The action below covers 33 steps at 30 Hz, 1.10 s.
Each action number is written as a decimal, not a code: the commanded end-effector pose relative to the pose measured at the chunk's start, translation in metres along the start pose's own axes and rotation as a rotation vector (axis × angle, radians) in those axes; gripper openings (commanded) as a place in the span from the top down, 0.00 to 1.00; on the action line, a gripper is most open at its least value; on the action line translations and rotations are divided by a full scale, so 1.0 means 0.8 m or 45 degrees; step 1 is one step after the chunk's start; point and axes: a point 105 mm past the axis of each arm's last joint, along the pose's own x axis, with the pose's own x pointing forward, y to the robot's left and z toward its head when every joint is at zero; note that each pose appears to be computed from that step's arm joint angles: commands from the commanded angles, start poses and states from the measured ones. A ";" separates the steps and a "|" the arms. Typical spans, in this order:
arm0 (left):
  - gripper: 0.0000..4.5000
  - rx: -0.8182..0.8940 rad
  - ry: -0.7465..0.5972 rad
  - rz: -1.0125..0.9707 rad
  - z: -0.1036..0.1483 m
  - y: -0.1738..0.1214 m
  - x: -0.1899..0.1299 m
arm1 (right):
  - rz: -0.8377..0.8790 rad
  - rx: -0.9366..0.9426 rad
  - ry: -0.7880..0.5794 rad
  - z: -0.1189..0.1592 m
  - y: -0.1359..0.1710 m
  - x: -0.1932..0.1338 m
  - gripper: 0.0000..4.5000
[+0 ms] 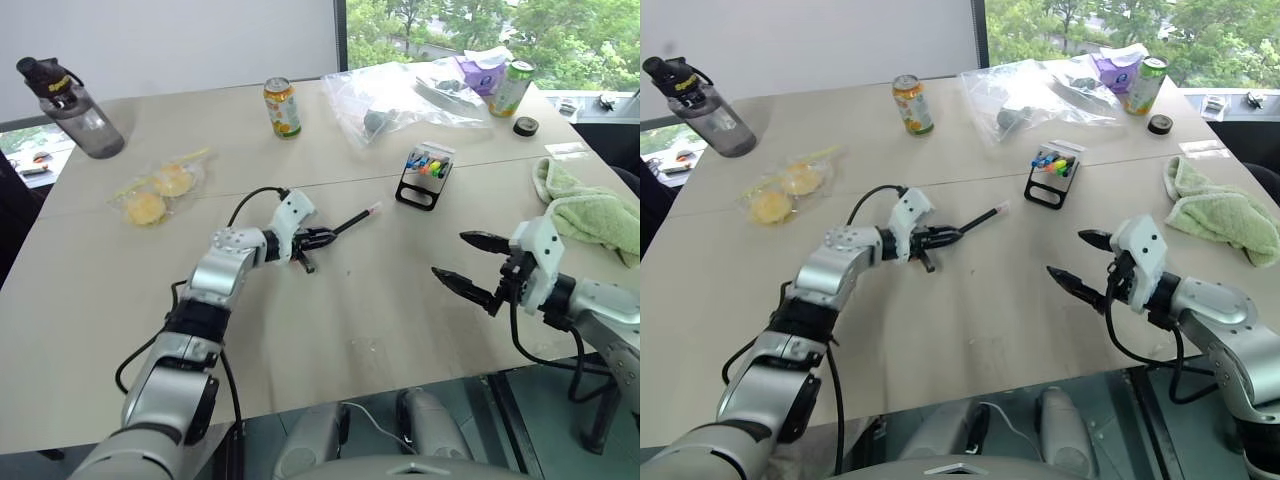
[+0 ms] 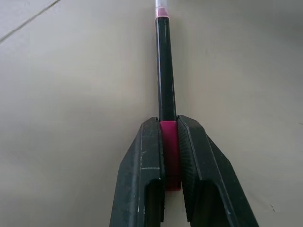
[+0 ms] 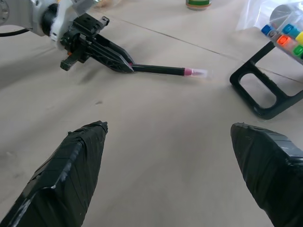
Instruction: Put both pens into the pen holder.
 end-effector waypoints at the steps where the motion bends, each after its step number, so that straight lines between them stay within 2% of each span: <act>1: 0.99 -0.062 -0.332 -0.131 0.065 -0.034 -0.018 | 0.031 0.094 -0.078 0.018 0.002 0.021 0.00; 4: 0.99 -0.157 -0.485 -0.214 0.089 -0.061 -0.029 | 0.038 0.299 -0.206 0.036 0.004 0.045 0.00; 7: 0.99 -0.216 -0.562 -0.253 0.101 -0.077 -0.035 | 0.003 0.514 -0.334 0.055 -0.002 0.062 0.00; 9: 0.99 -0.234 -0.592 -0.267 0.106 -0.085 -0.037 | -0.025 0.647 -0.412 0.067 -0.008 0.071 0.00; 12: 0.99 -0.245 -0.588 -0.316 0.107 -0.102 -0.033 | 0.036 0.816 -0.601 0.106 -0.007 0.077 0.00; 14: 0.99 -0.251 -0.588 -0.321 0.108 -0.105 -0.032 | 0.061 0.876 -0.648 0.116 -0.006 0.077 0.00; 17: 1.00 -0.251 -0.580 -0.319 0.107 -0.107 -0.029 | 0.075 0.882 -0.635 0.119 -0.004 0.076 0.21; 22: 1.00 -0.242 -0.557 -0.314 0.104 -0.105 -0.025 | 0.086 0.877 -0.631 0.120 -0.002 0.075 0.75; 23: 1.00 -0.243 -0.556 -0.311 0.103 -0.104 -0.025 | 0.087 0.877 -0.632 0.121 -0.002 0.075 0.81; 24: 1.00 -0.242 -0.555 -0.310 0.103 -0.104 -0.024 | 0.089 0.877 -0.633 0.122 -0.002 0.075 0.96; 27: 1.00 -0.245 -0.552 -0.308 0.102 -0.102 -0.023 | 0.097 0.869 -0.635 0.125 -0.001 0.075 0.96; 31: 0.58 -0.242 -0.532 -0.324 0.100 -0.104 -0.025 | 0.074 0.697 -0.634 0.135 -0.003 0.074 0.97; 33: 0.35 -0.191 -0.481 -0.231 0.092 -0.092 -0.022 | 0.052 0.413 -0.586 0.141 0.003 0.077 0.97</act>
